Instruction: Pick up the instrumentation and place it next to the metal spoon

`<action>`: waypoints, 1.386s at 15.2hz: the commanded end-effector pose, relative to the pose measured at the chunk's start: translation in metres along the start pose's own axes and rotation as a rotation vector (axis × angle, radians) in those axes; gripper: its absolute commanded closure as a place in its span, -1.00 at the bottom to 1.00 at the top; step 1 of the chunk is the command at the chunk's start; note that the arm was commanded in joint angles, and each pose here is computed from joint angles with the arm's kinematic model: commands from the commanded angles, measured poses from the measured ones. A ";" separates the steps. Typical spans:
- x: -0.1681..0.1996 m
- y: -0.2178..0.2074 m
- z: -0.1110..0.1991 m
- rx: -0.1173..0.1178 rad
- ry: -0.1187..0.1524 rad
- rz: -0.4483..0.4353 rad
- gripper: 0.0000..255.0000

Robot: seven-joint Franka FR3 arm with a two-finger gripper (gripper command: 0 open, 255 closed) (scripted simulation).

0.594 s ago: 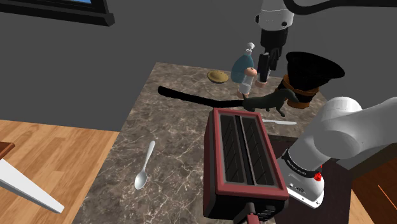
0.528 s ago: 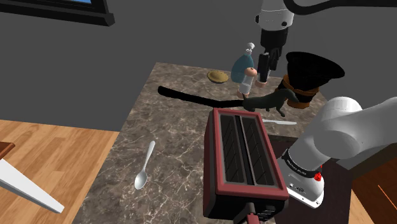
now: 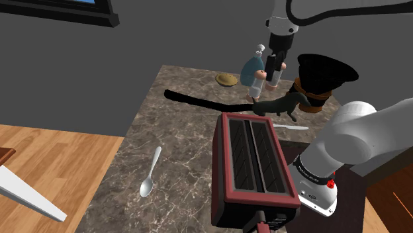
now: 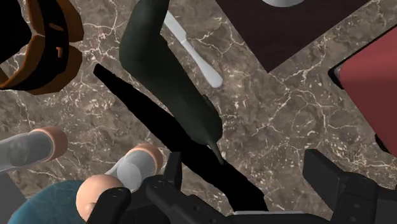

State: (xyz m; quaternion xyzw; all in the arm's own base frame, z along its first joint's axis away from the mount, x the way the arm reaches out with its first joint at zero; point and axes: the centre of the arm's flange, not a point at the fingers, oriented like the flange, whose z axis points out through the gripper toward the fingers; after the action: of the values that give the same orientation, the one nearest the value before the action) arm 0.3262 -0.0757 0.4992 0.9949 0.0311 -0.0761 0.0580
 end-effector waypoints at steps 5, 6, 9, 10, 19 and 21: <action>0.031 0.064 0.027 0.015 0.078 -0.013 -1.00; 0.037 0.075 0.031 0.018 0.091 -0.015 -1.00; 0.053 0.107 0.045 0.026 0.129 -0.021 -1.00; 0.058 0.118 0.049 0.029 0.142 -0.023 -1.00; 0.092 0.174 0.087 0.044 0.210 -0.034 -1.00; 0.094 0.173 0.097 0.044 0.210 -0.034 -1.00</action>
State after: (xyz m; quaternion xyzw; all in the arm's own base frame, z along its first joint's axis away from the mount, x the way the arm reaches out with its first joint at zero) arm 0.4167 -0.2536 0.4135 0.9978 0.0522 0.0264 0.0308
